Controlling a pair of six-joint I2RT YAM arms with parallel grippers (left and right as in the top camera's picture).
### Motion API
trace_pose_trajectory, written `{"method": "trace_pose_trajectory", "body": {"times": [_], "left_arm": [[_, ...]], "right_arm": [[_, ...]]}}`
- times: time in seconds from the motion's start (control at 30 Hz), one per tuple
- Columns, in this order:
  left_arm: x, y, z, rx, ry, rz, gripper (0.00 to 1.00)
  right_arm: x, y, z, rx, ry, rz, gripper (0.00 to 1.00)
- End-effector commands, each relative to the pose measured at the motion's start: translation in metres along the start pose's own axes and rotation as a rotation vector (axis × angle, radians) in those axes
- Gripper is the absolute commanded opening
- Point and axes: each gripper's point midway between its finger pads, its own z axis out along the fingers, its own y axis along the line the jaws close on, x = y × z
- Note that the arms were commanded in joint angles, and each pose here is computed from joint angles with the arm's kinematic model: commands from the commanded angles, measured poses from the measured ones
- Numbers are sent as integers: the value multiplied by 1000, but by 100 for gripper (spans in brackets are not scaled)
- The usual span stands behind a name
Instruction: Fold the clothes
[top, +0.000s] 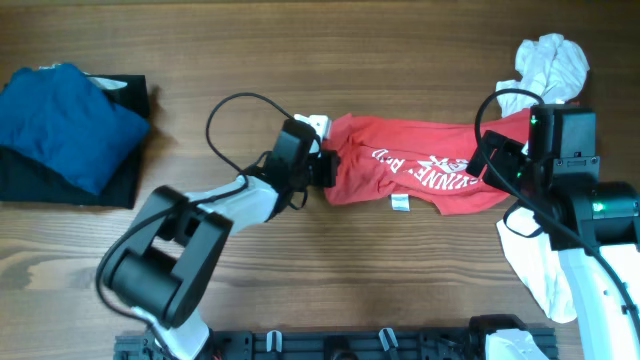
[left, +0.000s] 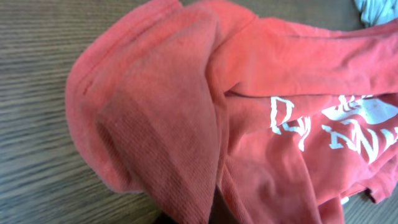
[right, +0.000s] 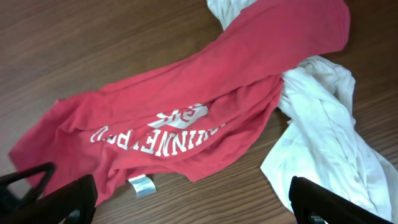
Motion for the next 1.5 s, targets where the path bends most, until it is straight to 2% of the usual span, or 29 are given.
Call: {"method": "trace_pose_trajectory", "body": {"times": [0.0, 0.03, 0.07, 0.1, 0.13, 0.17, 0.2, 0.27, 0.4, 0.53, 0.67, 0.7, 0.77, 0.8, 0.83, 0.87, 1.0, 1.1, 1.2, 1.3, 1.37, 1.47], "left_arm": [[-116, -10, -91, -35, -322, 31, 4], [-145, 0, -126, -96, -417, 41, 4], [-174, 26, -173, -216, -539, 14, 4], [-190, 65, -209, -329, -627, -53, 4], [-190, 89, -220, -347, -631, -118, 4], [-182, 107, -219, -343, -591, -172, 41], [-169, 120, -211, -332, -527, -208, 100], [-133, 134, -183, -296, -351, -279, 100], [-76, 105, -148, -163, -84, -342, 100], [-33, 63, -127, -131, 98, -305, 100], [-15, 47, -119, -153, 157, -259, 100], [-10, 48, -120, -167, 175, -262, 100], [1, 50, -122, -183, 217, -280, 100], [5, 50, -123, -188, 232, -287, 100], [8, 51, -124, -193, 246, -293, 100], [9, 51, -125, -195, 249, -295, 100], [10, 51, -125, -195, 250, -295, 100], [10, 51, -125, -195, 251, -295, 100], [10, 51, -125, -195, 251, -296, 100], [11, 51, -125, -197, 257, -298, 100], [11, 51, -125, -197, 257, -298, 100], [11, 51, -125, -197, 257, -298, 100]], "right_arm": [[-4, -6, -1, 35, -19, 18, 100], [-5, -6, -1, 34, -21, 18, 100], [-4, -6, -1, 35, -20, 17, 100], [-4, -6, -1, 34, -20, 17, 100], [-4, -6, 0, 35, -18, 17, 100], [-4, -6, 1, 36, -15, 16, 100], [-4, -6, 1, 37, -13, 16, 100], [0, -7, 5, 45, 3, 11, 100], [8, -9, 13, 63, 40, 2, 100], [15, -7, 40, 99, 131, -53, 99], [34, -4, 84, 149, 293, -76, 100], [39, -6, 100, 163, 337, -49, 91], [39, -3, 126, 106, 386, 7, 49], [36, 3, 137, 29, 398, 8, 13], [30, 16, 149, -116, 408, 1, 4], [27, 18, 155, -173, 413, 14, 4], [34, -16, 178, -67, 461, 57, 4], [66, -22, 209, -52, 591, 21, 4], [87, -32, 237, -7, 656, 24, 4], [77, -85, 259, 251, 575, 120, 4], [50, -116, 270, 282, 457, 248, 4], [19, -168, 272, 377, 328, 345, 4]]}}
